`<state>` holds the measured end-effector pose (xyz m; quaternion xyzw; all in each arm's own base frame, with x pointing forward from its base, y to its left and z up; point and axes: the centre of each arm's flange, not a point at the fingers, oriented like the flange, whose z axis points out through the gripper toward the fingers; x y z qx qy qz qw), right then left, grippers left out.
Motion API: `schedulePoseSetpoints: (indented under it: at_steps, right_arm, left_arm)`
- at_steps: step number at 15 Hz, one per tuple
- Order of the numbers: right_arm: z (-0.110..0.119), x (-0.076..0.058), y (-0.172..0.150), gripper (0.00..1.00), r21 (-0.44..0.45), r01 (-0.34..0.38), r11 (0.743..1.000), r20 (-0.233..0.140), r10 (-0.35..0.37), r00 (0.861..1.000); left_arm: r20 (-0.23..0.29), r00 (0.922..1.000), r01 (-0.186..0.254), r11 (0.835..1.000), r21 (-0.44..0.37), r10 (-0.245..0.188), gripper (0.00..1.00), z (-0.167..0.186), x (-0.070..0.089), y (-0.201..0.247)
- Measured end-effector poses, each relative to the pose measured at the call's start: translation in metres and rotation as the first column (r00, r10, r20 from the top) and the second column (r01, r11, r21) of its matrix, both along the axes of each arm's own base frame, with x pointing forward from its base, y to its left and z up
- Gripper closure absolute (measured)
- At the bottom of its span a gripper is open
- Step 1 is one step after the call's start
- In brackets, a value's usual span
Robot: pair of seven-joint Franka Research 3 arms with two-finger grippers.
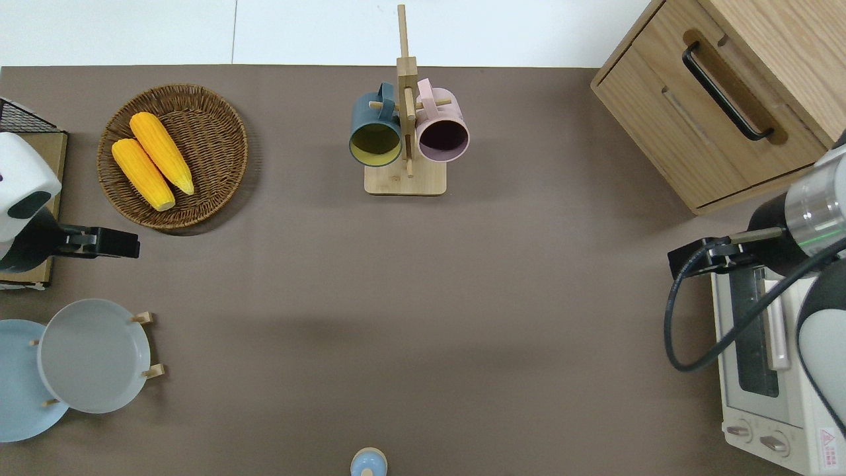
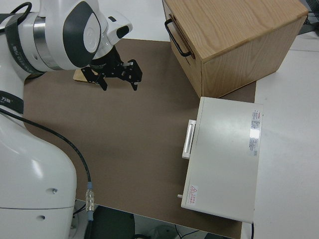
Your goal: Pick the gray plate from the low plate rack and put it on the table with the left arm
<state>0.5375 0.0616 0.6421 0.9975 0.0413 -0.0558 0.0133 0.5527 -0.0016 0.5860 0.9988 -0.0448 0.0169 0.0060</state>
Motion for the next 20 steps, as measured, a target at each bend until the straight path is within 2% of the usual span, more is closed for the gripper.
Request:
schedulePoseSetpoints:
  at_steps: [3,5,6,16,20]
  right_arm:
    - [0.0,0.0,0.0,0.01,0.0,0.0,1.0,0.0,0.0,1.0]
    - [0.0,0.0,0.0,0.01,0.0,0.0,1.0,0.0,0.0,1.0]
    - [0.0,0.0,0.0,0.01,0.0,0.0,1.0,0.0,0.0,1.0]
    - [0.0,0.0,0.0,0.01,0.0,0.0,1.0,0.0,0.0,1.0]
    - [0.0,0.0,0.0,0.01,0.0,0.0,1.0,0.0,0.0,1.0]
  left_arm:
    - [-0.005,0.9997,-0.023,1.0,-0.001,0.023,0.0,-0.002,0.001,0.004]
    - [-0.007,0.9973,-0.073,0.997,-0.002,0.073,0.0,-0.003,0.001,0.001]
    - [-0.008,0.9967,-0.081,0.997,-0.002,0.081,0.0,-0.003,0.001,0.0]
    - [-0.025,0.9948,-0.099,0.995,-0.001,0.099,0.0,-0.011,-0.001,0.0]
    - [-0.037,0.9934,-0.109,0.994,0.002,0.109,0.0,-0.015,-0.012,0.003]
